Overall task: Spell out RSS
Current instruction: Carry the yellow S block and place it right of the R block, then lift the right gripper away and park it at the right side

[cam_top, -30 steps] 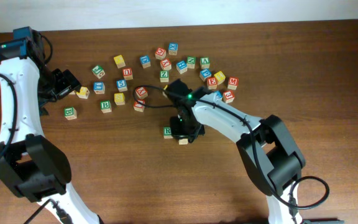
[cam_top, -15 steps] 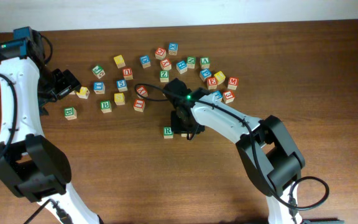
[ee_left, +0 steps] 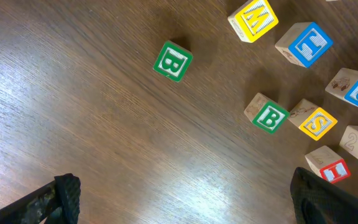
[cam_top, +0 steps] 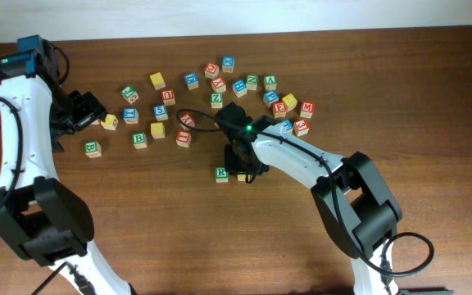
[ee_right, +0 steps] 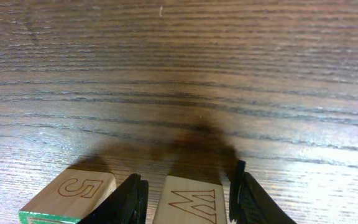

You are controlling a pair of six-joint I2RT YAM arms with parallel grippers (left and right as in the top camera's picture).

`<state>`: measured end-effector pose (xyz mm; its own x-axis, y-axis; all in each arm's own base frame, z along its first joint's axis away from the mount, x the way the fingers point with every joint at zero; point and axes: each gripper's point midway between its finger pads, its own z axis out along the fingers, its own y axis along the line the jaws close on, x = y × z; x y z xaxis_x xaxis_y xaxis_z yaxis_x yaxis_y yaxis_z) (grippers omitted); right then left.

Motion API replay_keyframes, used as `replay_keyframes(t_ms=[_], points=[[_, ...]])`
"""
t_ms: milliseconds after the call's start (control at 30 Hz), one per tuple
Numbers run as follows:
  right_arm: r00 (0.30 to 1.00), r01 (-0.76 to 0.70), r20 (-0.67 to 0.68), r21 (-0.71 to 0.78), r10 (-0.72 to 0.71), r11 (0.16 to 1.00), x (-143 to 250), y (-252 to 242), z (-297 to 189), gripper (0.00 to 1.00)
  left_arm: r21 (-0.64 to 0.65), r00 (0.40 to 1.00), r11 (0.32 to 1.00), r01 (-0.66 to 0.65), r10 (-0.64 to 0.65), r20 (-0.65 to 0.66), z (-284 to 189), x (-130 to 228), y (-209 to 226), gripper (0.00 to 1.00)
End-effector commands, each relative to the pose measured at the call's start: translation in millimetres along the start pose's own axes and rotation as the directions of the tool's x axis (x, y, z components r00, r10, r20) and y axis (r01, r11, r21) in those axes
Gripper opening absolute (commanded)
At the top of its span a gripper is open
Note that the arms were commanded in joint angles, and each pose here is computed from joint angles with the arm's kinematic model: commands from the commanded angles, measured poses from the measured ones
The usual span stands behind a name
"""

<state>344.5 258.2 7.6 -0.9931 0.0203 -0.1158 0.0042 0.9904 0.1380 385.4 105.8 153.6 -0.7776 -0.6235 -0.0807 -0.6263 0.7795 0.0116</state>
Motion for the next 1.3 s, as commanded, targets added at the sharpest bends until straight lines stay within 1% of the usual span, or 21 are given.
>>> replay_keyframes(t_ms=[0, 33, 100, 200, 233, 300, 400, 500, 567, 633, 700, 733, 767, 800, 833, 867, 900, 967, 1000, 1167, 1267], points=[[0.997, 0.068, 0.028, -0.007, -0.068, 0.998, -3.7, 2.0, -8.0, 0.32, 0.000, 1.000, 1.000, -0.006, 0.006, 0.009, -2.5, -1.7, 1.3, 0.99], [0.997, 0.072, 0.028, -0.008, -0.072, 0.997, -3.7, 2.1, -8.0, 0.27, -0.001, 1.000, 1.000, -0.006, 0.006, 0.009, -2.5, -1.6, 1.4, 0.99], [0.997, 0.072, 0.028, -0.008, -0.072, 0.997, -3.7, 2.1, -8.0, 0.25, -0.001, 1.000, 1.000, -0.006, 0.006, 0.009, -2.5, -1.7, 1.3, 0.99], [0.997, 0.072, 0.029, -0.007, -0.072, 0.997, -3.9, 2.0, -8.1, 0.34, -0.001, 1.000, 1.000, -0.006, 0.006, 0.009, -2.5, -1.6, 1.4, 0.99], [0.997, 0.072, 0.031, -0.008, -0.072, 0.997, -4.3, 2.3, -8.1, 0.41, -0.001, 1.000, 1.000, -0.006, 0.006, 0.009, -2.5, -1.6, 1.4, 0.99], [0.996, 0.073, 0.049, -0.018, -0.072, 0.997, -8.5, 5.1, -8.3, 0.50, -0.001, 1.000, 1.000, -0.006, 0.006, 0.009, -2.5, -1.6, 1.4, 0.99], [0.993, 0.066, 0.098, 0.014, -0.067, 0.998, -18.8, 1.2, -9.0, 0.51, -0.001, 1.000, 1.000, -0.006, 0.006, 0.008, -2.5, -1.6, 1.3, 0.99], [0.978, 0.060, 0.197, 0.025, -0.064, 0.998, -42.2, 4.7, -15.8, 0.52, -0.001, 1.000, 1.000, -0.006, 0.006, 0.009, -2.5, -1.6, 1.4, 0.99], [0.966, 0.066, 0.251, 0.004, -0.065, 0.998, -62.3, 17.6, -39.6, 0.61, -0.001, 1.000, 1.000, -0.006, 0.006, 0.009, -2.6, -1.7, 1.3, 0.99], [0.957, 0.065, 0.283, 0.024, -0.069, 0.998, -80.3, 18.8, -72.4, 0.69, -0.001, 1.000, 1.000, -0.006, 0.006, 0.008, -2.5, -1.6, 1.3, 0.99], [0.955, 0.017, 0.295, 0.042, -0.028, 0.999, -99.8, 5.4, -124.3, 0.70, -0.001, 1.000, 1.000, -0.006, 0.006, 0.009, -2.5, -1.6, 1.4, 0.99], [0.955, -0.012, 0.297, 0.047, -0.002, 0.999, -106.3, -5.6, -151.4, 0.70, -0.001, 1.000, 1.000, -0.006, 0.006, 0.009, -2.5, -1.6, 1.4, 0.99], [0.955, -0.046, 0.296, 0.055, 0.027, 0.997, -110.1, -20.7, -179.3, 0.78, -0.001, 1.000, 1.000, -0.006, 0.006, 0.009, -2.5, -1.6, 1.4, 0.99], [0.955, -0.077, 0.290, 0.065, 0.055, 0.995, -110.8, -36.2, -199.0, 0.99, -0.001, 1.000, 1.000, -0.006, 0.006, 0.009, -2.6, -1.6, 1.4, 0.99], [0.956, -0.111, 0.282, 0.078, 0.085, 0.991, -110.3, -53.5, -214.2, 0.98, -0.001, 1.000, 1.000, -0.006, 0.006, 0.008, -2.5, -1.6, 1.3, 0.99], [0.952, -0.172, 0.272, 0.108, 0.138, 0.979, -110.3, -84.3, -229.6, 0.98, 0.000, 1.000, 1.000, -0.006, 0.006, 0.009, -2.5, -1.7, 1.3, 0.99], [0.948, -0.213, 0.270, 0.147, 0.168, 0.966, -109.8, -106.7, -235.2, 0.98, -0.001, 1.000, 1.000, -0.006, 0.006, 0.008, -2.5, -1.6, 1.3, 0.99], [0.928, -0.340, 0.254, 0.285, 0.272, 0.896, -104.0, -182.8, -241.3, 0.98, -0.001, 1.000, 1.000, -0.006, 0.006, 0.009, -2.5, -1.7, 1.3, 0.99], [0.914, -0.393, 0.239, 0.326, 0.327, 0.860, -97.7, -214.8, -243.4, 0.98, -0.001, 1.000, 1.000, -0.006, 0.006, 0.009, -2.5, -1.7, 1.3, 0.99], [0.836, -0.549, 0.239, 0.326, 0.494, 0.770, -88.7, -288.8, -251.2, 0.98, 0.000, 1.000, 1.000, -0.006, 0.006, 0.009, -2.6, -1.6, 1.3, 0.99], [0.816, -0.577, 0.230, 0.300, 0.530, 0.759, -87.0, -298.1, -251.3, 0.98, -0.001, 1.000, 1.000, -0.006, 0.006, 0.008, -2.5, -1.6, 1.3, 0.99]])
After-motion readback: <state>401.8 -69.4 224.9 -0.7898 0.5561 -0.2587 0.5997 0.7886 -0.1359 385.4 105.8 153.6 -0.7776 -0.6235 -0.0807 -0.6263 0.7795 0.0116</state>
